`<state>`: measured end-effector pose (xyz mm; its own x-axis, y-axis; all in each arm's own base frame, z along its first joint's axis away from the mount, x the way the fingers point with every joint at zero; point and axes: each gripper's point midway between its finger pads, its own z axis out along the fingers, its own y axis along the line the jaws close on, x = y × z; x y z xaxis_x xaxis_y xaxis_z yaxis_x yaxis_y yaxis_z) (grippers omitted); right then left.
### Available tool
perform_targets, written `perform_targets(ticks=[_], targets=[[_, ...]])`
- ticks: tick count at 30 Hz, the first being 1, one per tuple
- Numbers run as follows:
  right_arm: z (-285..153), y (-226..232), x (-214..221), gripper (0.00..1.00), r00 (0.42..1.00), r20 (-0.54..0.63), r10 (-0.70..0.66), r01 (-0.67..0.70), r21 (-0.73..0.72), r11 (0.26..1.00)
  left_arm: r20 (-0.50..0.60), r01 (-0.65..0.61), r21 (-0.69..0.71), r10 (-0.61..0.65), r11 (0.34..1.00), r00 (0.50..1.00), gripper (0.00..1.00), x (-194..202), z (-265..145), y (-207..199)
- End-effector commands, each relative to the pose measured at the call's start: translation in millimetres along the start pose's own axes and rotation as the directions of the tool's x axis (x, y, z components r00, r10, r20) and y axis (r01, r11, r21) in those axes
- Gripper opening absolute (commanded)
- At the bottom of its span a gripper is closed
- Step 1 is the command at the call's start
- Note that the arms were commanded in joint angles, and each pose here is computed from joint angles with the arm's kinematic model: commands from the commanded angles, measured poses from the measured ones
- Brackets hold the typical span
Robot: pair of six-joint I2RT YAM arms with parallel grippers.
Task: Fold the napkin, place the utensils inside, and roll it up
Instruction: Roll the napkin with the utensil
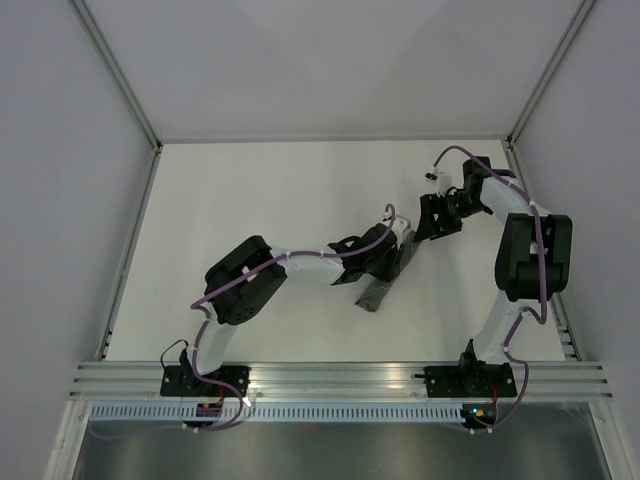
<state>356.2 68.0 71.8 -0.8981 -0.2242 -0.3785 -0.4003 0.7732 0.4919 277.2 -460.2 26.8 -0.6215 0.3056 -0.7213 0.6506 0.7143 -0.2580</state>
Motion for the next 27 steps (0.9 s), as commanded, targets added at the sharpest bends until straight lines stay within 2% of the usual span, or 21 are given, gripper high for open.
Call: perform_targets(ticks=[1,8,16,27], targets=[[-7,4,8,0.69,0.998,0.001,0.070,-0.070,0.047,0.996,-0.131,0.113,-0.098,-0.126,0.989,0.983,0.16,46,12,15],[2,0,15,0.70,0.991,0.004,0.130,-0.130,0.067,0.989,-0.104,0.217,-0.124,-0.230,0.968,0.968,0.18,39,30,11],[23,-8,16,0.70,0.978,0.013,0.209,-0.209,0.112,0.972,-0.078,0.283,-0.130,-0.294,0.950,0.952,0.19,31,42,6],[46,-12,-5,0.68,0.969,0.072,0.237,-0.246,0.165,0.955,-0.031,0.365,-0.123,-0.371,0.923,0.928,0.21,13,56,0]])
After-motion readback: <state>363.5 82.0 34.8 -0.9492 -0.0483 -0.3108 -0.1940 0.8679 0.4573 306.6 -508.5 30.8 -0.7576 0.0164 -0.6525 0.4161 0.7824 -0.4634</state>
